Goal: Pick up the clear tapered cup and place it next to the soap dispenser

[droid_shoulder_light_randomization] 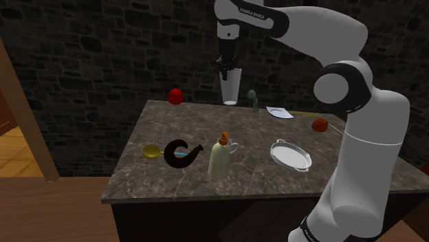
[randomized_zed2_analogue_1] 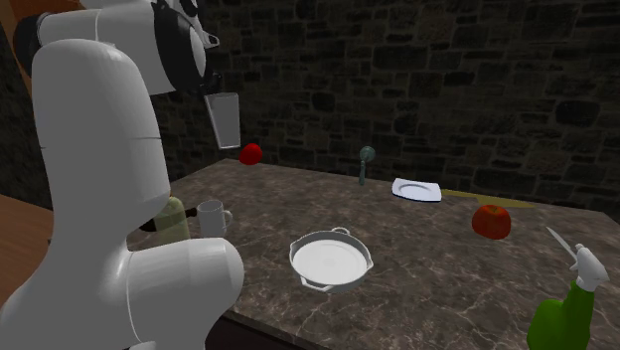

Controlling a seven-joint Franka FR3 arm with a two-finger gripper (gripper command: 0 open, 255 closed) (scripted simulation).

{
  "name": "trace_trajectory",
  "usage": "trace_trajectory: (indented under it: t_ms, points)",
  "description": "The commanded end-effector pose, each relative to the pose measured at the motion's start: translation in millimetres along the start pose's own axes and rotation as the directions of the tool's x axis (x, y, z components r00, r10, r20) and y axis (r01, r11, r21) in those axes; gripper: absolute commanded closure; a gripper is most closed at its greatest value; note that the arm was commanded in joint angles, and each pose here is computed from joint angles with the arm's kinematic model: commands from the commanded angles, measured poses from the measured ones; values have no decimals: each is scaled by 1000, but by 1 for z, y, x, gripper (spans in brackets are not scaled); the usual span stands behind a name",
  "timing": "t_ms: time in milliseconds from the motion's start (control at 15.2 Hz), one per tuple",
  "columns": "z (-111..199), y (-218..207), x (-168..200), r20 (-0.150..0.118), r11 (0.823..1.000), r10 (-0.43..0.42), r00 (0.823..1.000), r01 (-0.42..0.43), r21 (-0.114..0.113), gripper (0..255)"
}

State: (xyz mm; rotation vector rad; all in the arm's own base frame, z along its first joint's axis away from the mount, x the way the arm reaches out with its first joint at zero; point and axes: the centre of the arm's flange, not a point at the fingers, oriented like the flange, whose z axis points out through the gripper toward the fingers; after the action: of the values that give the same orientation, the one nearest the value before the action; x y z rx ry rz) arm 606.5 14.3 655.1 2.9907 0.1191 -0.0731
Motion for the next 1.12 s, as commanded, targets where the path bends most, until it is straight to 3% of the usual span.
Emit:
trace_trajectory:
  t_ms: [0, 1056]
  points:
    - [10, -3, 1, -1, 1000, 0, 1000, 0, 0, 255]
    - [93, -15, 5, -1, 1000, 0, 1000, 0, 0, 255]
